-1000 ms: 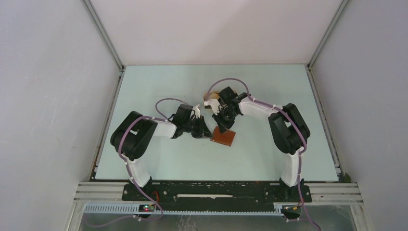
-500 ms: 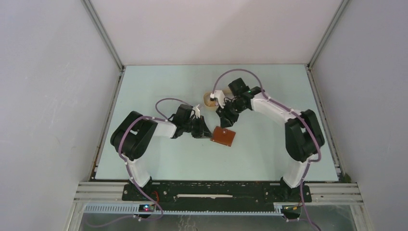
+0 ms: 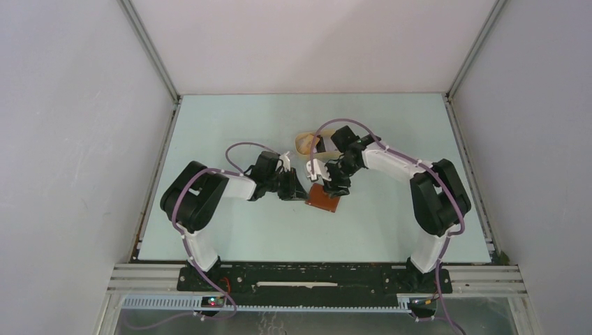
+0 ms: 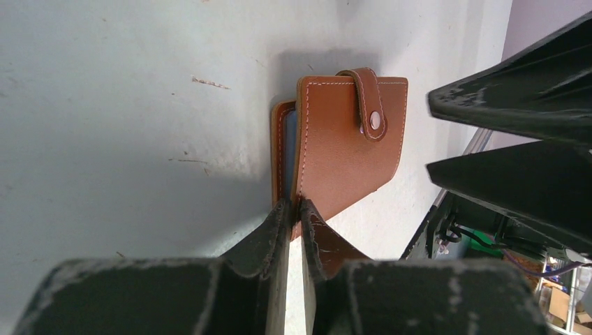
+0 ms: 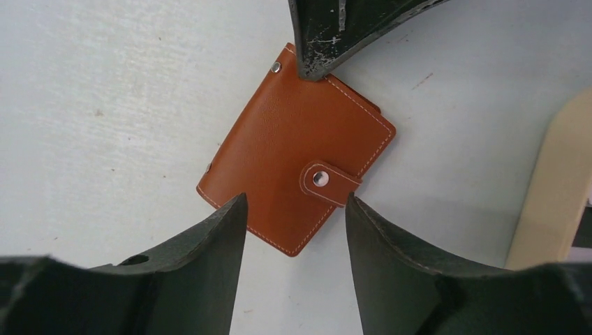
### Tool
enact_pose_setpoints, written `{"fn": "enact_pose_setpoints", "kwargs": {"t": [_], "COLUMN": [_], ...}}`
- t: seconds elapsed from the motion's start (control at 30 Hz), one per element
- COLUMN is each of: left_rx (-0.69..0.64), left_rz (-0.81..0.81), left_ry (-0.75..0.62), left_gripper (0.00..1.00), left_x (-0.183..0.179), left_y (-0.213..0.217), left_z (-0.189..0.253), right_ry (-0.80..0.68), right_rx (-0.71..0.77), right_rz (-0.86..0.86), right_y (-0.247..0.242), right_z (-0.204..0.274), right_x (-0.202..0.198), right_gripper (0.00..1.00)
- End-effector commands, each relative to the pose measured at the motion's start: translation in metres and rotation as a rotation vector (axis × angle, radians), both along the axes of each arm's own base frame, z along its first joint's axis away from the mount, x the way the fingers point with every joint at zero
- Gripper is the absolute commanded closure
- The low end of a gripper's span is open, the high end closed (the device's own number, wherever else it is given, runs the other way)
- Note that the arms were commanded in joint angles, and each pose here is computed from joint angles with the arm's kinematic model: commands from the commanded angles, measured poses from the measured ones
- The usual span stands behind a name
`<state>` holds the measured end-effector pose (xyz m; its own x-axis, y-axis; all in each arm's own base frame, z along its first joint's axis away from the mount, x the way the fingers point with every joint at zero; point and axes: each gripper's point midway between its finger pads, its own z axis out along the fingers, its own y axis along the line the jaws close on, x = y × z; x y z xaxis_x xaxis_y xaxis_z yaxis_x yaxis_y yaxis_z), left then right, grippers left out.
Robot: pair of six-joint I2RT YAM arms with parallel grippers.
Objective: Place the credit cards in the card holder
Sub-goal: Close the card holder at the center of the board.
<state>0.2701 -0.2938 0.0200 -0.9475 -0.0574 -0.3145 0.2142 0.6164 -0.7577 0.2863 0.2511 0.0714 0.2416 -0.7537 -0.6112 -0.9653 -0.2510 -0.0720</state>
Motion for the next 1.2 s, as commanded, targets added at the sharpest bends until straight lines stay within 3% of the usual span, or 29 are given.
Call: {"fn": "enact_pose_setpoints", "kwargs": {"t": [0.0,0.2,0.57,1.17], "left_rx": [0.015,0.013,0.012,0.009], "left_rz": [-0.008,-0.010,-0.008,-0.007], "left_ry": [0.009,0.010,0.010,0.009], "left_gripper": [0.85,0.85,0.85,0.85], "left_x": [-0.001,0.000,-0.001,-0.002], "left_y": [-0.003,-0.004,-0.003,-0.003], "left_z": [-0.007,-0.007,-0.008,-0.008], "right_ry": [-0.109,-0.063,-0.066,-0.054], "right_rx": [0.004,-0.042,-0.076,-0.058], "right_rz": [0.016,0.011,0.008,-0.006], "right_y": [0.010,0.010,0.010,0.004], "right_z": [-0.003,-0.020,-0.034,-0.022], "right_x": [0.021,0.013,0.011,0.008], "right_gripper": [0.40,0.47,0.52,0.78]}}
